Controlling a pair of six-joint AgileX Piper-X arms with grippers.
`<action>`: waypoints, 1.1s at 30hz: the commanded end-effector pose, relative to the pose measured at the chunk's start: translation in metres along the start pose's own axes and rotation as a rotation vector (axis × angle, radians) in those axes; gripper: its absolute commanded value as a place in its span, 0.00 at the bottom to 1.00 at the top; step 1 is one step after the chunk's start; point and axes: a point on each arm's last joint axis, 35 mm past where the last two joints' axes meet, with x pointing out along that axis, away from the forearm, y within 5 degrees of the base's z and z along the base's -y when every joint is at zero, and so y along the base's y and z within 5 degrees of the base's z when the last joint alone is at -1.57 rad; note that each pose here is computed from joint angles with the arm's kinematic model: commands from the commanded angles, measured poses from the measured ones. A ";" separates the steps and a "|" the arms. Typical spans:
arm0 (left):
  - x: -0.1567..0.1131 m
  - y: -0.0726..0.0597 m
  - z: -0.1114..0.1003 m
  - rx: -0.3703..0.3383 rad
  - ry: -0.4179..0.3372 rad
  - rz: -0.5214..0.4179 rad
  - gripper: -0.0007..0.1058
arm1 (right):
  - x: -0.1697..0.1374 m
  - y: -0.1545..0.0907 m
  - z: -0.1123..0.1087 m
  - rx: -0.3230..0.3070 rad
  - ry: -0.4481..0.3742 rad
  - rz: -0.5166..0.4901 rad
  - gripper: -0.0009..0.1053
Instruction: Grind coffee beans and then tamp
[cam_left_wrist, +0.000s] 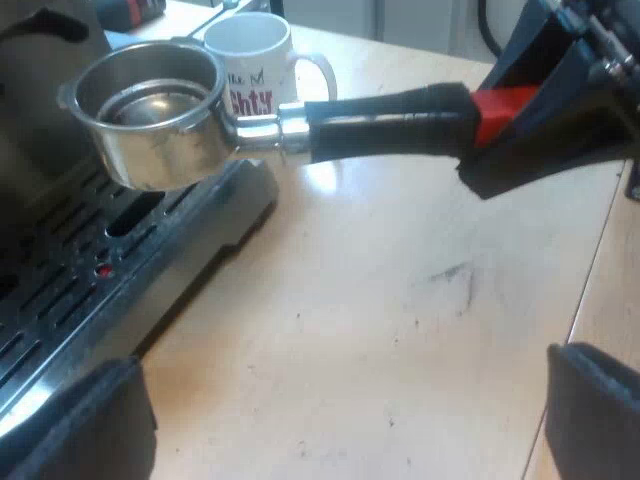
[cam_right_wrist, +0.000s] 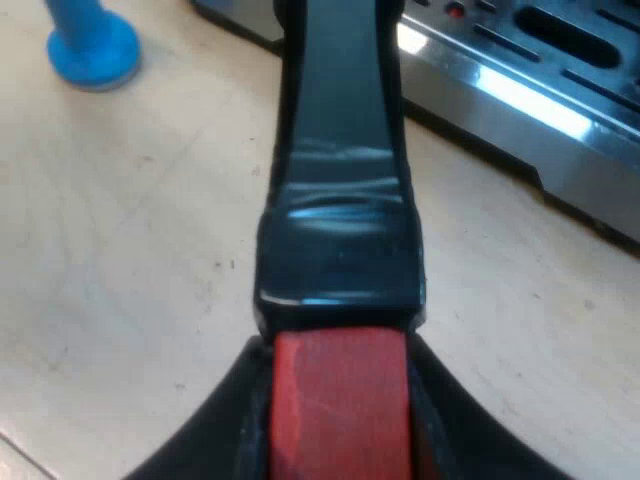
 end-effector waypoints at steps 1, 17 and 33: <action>-0.004 -0.002 0.000 0.009 -0.003 0.002 0.77 | -0.005 -0.002 0.005 -0.039 -0.033 -0.004 0.01; 0.015 0.007 -0.009 -0.025 0.062 0.001 0.77 | 0.033 -0.005 -0.039 -0.165 0.105 0.152 0.01; 0.067 0.029 -0.012 -0.102 0.217 -0.041 0.77 | 0.074 -0.007 -0.079 -0.085 0.131 0.148 0.01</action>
